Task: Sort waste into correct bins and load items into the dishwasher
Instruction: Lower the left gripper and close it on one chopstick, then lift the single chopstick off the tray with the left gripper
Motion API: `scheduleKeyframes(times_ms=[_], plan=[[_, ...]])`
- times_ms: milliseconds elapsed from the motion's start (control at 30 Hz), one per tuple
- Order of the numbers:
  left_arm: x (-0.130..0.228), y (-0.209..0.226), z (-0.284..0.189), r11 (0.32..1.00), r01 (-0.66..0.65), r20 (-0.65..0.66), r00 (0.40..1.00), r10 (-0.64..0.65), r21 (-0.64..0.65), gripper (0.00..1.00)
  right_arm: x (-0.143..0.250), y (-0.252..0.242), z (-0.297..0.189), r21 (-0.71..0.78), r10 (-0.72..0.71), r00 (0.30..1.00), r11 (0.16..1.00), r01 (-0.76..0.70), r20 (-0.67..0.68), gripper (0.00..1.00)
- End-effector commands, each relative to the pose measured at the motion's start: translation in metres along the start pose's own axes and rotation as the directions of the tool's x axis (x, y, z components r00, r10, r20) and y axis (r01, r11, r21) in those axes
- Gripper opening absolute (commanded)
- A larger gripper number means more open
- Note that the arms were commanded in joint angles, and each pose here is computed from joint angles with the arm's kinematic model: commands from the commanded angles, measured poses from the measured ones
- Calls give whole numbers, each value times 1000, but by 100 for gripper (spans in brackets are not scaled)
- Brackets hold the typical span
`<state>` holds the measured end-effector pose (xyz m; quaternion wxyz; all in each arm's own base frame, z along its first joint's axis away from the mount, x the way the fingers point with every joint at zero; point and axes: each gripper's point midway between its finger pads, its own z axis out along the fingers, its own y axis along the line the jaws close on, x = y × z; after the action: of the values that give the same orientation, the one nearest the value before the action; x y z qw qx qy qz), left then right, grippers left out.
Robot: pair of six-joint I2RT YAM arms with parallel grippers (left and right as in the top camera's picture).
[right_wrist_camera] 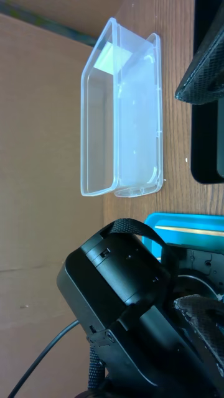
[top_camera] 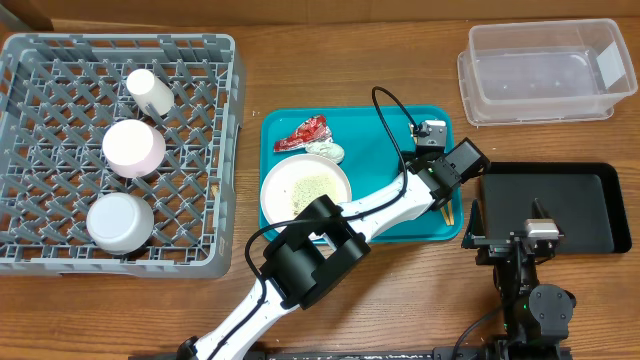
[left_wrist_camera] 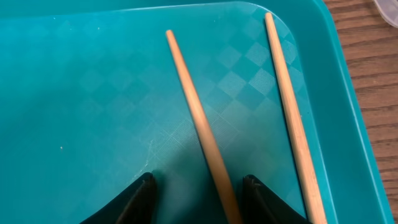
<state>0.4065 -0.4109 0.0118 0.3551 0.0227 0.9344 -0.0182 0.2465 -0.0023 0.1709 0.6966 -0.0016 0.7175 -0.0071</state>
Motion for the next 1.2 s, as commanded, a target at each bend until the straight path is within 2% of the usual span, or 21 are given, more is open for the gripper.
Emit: scheduleKeyframes(times_ms=[0, 33, 133, 167, 267, 400, 767, 1033, 1167], plan=[[26, 5, 18, 998, -57, -58, 997, 56, -15, 47, 1, -2, 0, 13, -4, 1000, 1000, 4, 6, 100], [29, 0, 18, 999, -52, -75, 996, 53, 13, 46, 1, -2, 0, 13, -4, 1000, 1000, 4, 6, 100], [41, -20, 15, 992, -17, -147, 988, 35, 123, 32, 1, -2, 0, 12, -4, 1000, 1000, 4, 6, 100], [45, -26, 13, 988, 15, -178, 984, 12, 151, 30, 1, -2, 0, 13, -4, 1000, 1000, 4, 6, 100], [52, -33, 11, 979, 116, -236, 969, -74, 170, 29, 1, -2, 0, 12, -4, 1000, 1000, 4, 6, 100], [54, -34, 10, 974, 151, -249, 963, -106, 167, 33, 1, -2, 0, 12, -4, 1000, 1000, 4, 6, 100], [58, 8, 14, 999, 50, -208, 977, -52, -17, 25, 1, -2, 0, 12, -4, 1000, 1000, 4, 6, 100], [61, 6, 13, 996, -86, -226, 970, 90, 29, 25, 1, -2, 0, 13, -4, 1000, 1000, 4, 6, 100], [67, 4, 11, 993, -103, -252, 961, 113, 53, 24, 1, -2, 0, 13, -4, 1000, 1000, 4, 6, 100]])
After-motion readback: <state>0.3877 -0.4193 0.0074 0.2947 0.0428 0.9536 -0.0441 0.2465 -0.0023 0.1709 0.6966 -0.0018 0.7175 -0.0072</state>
